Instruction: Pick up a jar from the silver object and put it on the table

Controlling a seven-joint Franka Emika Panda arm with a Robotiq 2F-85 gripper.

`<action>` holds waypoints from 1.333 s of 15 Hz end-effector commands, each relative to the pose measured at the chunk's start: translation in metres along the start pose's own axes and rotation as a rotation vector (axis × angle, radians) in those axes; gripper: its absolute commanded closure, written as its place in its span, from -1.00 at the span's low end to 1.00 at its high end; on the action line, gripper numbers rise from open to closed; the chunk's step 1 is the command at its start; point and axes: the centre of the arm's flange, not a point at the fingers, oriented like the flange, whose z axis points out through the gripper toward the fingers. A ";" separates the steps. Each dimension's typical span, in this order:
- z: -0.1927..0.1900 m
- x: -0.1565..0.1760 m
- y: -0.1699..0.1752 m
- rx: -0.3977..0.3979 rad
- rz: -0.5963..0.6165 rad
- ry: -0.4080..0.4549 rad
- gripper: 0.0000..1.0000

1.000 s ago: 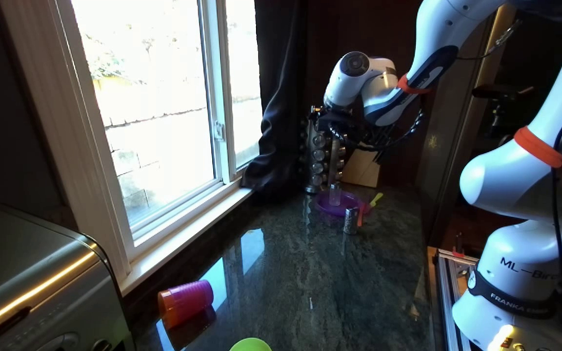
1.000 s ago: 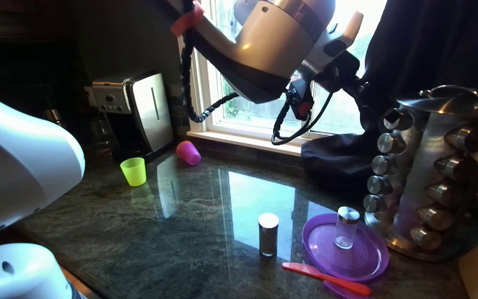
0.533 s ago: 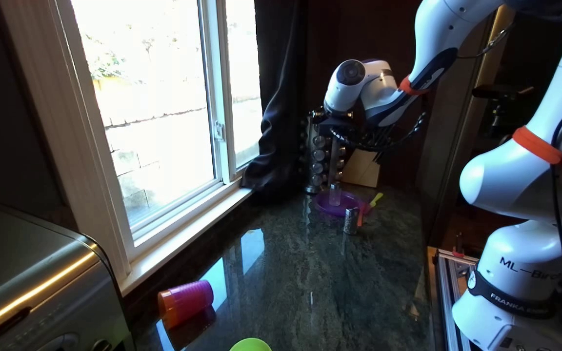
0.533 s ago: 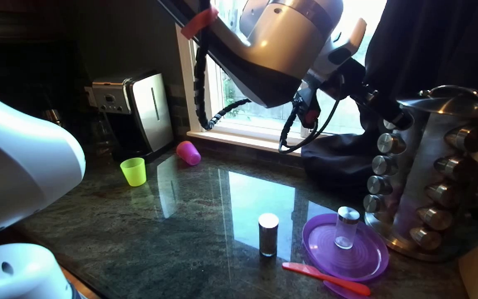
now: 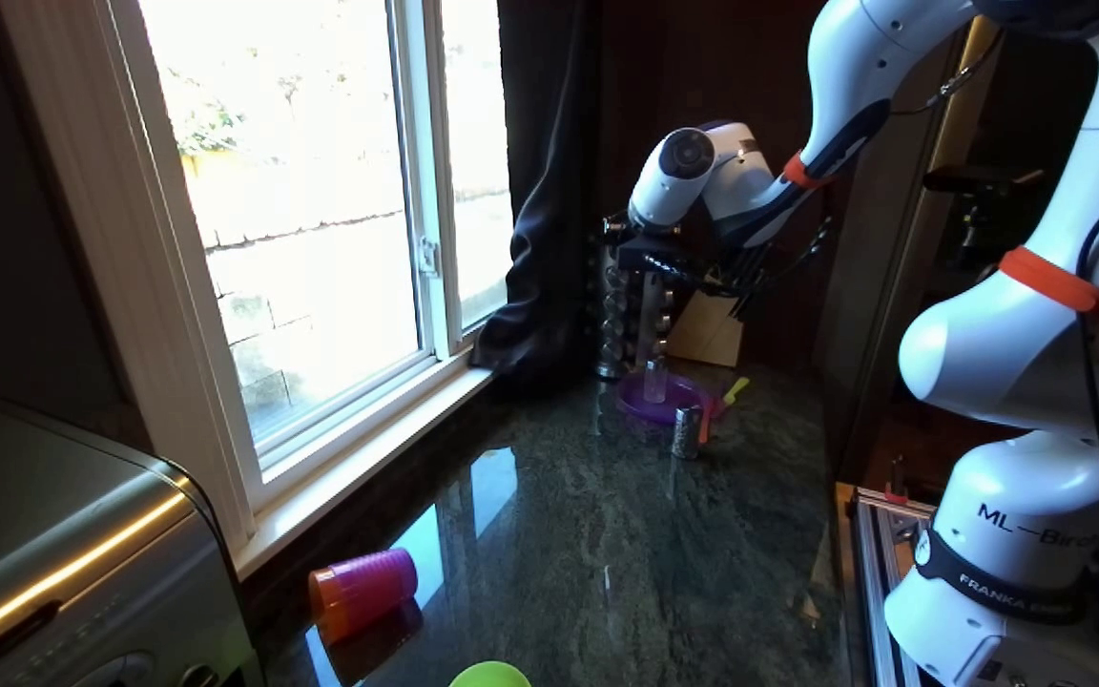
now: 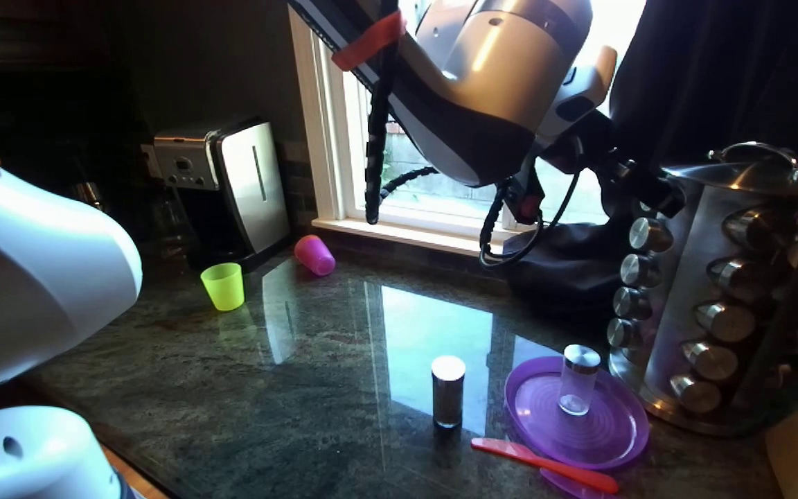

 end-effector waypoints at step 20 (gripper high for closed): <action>0.004 -0.011 -0.021 -0.003 0.059 0.020 0.50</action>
